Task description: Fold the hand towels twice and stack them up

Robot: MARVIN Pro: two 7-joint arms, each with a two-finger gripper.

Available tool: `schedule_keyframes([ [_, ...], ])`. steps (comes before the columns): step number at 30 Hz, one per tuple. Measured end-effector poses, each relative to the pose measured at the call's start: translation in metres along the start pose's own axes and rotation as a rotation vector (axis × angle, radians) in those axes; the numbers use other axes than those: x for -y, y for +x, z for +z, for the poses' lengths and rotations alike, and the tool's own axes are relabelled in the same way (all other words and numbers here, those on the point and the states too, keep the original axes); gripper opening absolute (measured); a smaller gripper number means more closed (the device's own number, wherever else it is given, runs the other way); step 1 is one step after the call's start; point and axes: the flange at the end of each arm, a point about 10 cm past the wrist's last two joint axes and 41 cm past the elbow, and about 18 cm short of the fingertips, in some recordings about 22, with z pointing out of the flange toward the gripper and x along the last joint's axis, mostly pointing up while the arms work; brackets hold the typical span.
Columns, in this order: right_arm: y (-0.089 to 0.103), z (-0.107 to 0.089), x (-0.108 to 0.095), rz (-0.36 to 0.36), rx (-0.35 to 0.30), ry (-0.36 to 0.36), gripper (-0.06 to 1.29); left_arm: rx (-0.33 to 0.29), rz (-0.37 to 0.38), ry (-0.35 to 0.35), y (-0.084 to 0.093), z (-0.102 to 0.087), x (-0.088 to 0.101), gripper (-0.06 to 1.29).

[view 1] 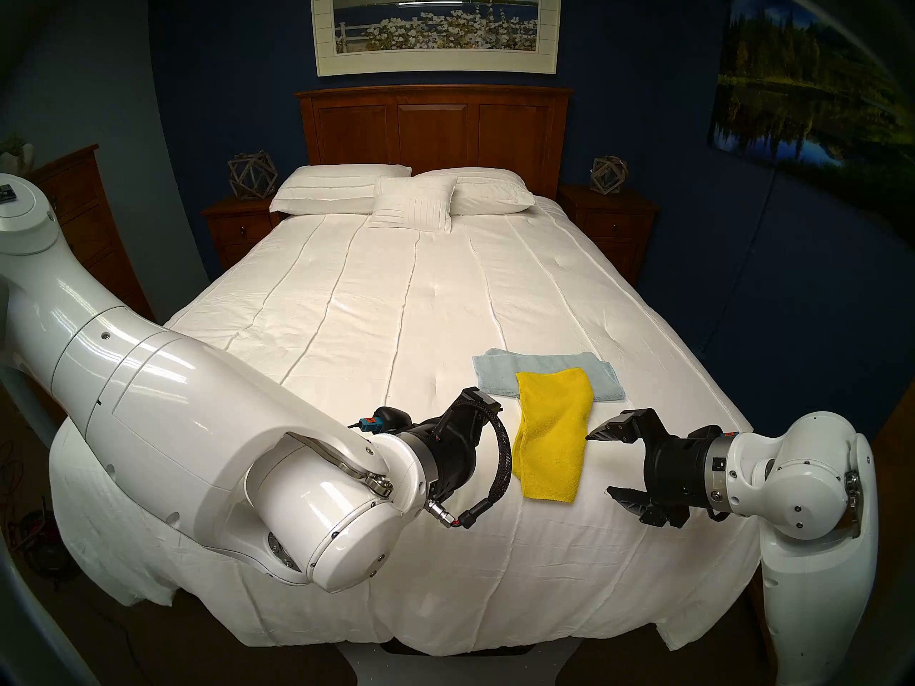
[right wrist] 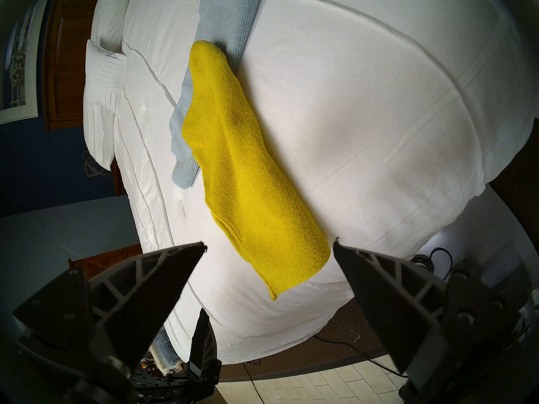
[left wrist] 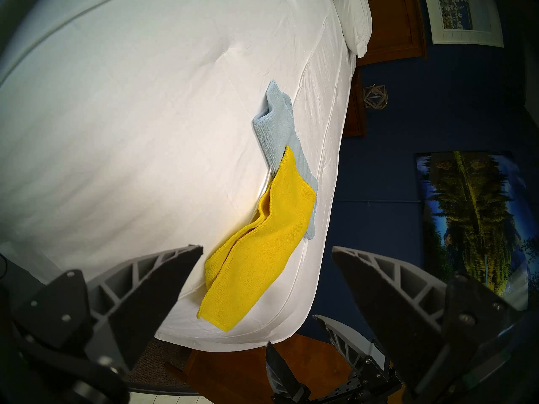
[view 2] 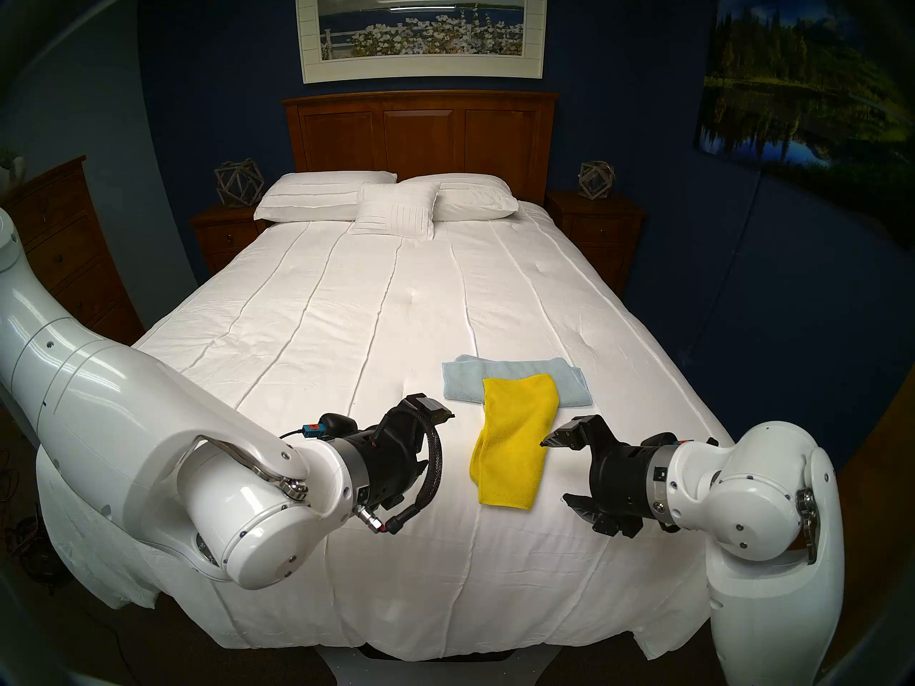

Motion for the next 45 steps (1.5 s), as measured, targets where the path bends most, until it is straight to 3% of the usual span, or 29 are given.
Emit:
schedule_keyframes([
  [10,-0.013,0.012,-0.012,-0.003,-0.009,-0.041,1.22,0.0,0.0,0.001,0.0,0.0,0.0,1.22],
  [20,-0.022,0.025,-0.013,-0.004,-0.008,-0.017,1.22,0.0,0.0,0.002,0.0,0.0,0.0,1.22],
  [31,-0.023,0.05,-0.018,0.014,-0.001,-0.033,1.22,0.0,0.0,0.002,0.0,0.0,0.001,1.22],
  [45,-0.022,0.058,-0.013,0.015,-0.011,-0.012,1.22,-0.001,0.0,0.002,0.0,0.0,0.001,1.22],
])
